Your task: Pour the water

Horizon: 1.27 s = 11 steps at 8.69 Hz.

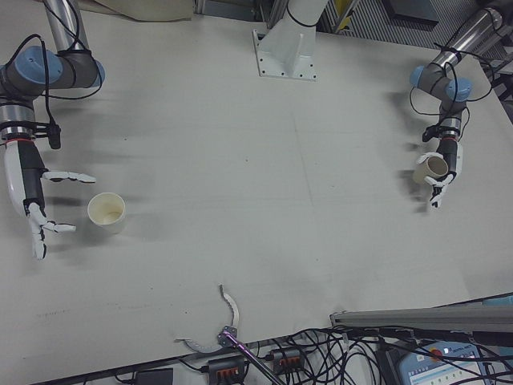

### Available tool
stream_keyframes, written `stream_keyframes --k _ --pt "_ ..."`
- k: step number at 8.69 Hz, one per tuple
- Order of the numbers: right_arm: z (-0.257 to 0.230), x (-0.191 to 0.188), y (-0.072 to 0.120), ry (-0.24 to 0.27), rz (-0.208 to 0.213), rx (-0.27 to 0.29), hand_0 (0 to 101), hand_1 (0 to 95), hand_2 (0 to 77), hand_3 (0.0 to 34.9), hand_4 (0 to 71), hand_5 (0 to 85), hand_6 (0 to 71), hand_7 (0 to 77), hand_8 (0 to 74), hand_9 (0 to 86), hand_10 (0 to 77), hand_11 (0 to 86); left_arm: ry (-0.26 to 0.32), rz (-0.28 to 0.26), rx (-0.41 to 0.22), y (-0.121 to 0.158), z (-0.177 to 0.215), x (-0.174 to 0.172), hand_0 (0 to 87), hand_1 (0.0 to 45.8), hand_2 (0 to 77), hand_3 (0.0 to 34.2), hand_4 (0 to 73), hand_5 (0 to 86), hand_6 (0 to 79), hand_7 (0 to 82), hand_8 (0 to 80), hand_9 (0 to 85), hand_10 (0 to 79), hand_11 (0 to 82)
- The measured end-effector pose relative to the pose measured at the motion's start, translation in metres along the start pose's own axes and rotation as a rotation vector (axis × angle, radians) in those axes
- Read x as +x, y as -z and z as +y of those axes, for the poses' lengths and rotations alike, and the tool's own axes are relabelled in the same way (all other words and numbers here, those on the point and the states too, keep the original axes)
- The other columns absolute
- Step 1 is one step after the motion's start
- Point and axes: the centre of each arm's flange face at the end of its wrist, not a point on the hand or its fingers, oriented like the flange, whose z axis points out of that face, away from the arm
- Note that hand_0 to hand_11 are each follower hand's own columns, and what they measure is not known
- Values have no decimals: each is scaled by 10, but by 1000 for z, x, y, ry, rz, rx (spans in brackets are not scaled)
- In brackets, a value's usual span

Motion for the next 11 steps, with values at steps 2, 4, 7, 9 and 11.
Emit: stream_keyframes --k 2,4,7,9,11 --pt "13 11 -13 28 13 -9 552 229 93 0 54 327 27 55 0 5 0 5 0 2 1 0 -1 1 486 202 316 0 398 458 131 191 60 55 33 65" --pt "24 19 -26 50 23 -15 553 229 93 0 54 327 27 60 0 5 5 5 2 8 2 -1 0 3 487 202 322 0 398 458 131 191 60 55 33 65" --pt "54 36 -55 74 35 -31 552 229 93 0 22 327 27 44 0 5 0 5 7 25 -2 -2 -2 10 485 202 322 0 398 458 120 191 60 55 33 65" --pt "79 53 -71 91 60 -36 553 229 93 0 44 333 27 65 0 5 5 5 12 32 -2 1 -6 15 492 202 322 0 398 458 120 180 60 55 33 65" --pt "110 65 -79 116 89 -31 561 235 114 0 65 371 76 142 5 5 5 5 13 36 -1 8 -15 20 498 196 322 0 398 458 120 180 60 55 33 49"
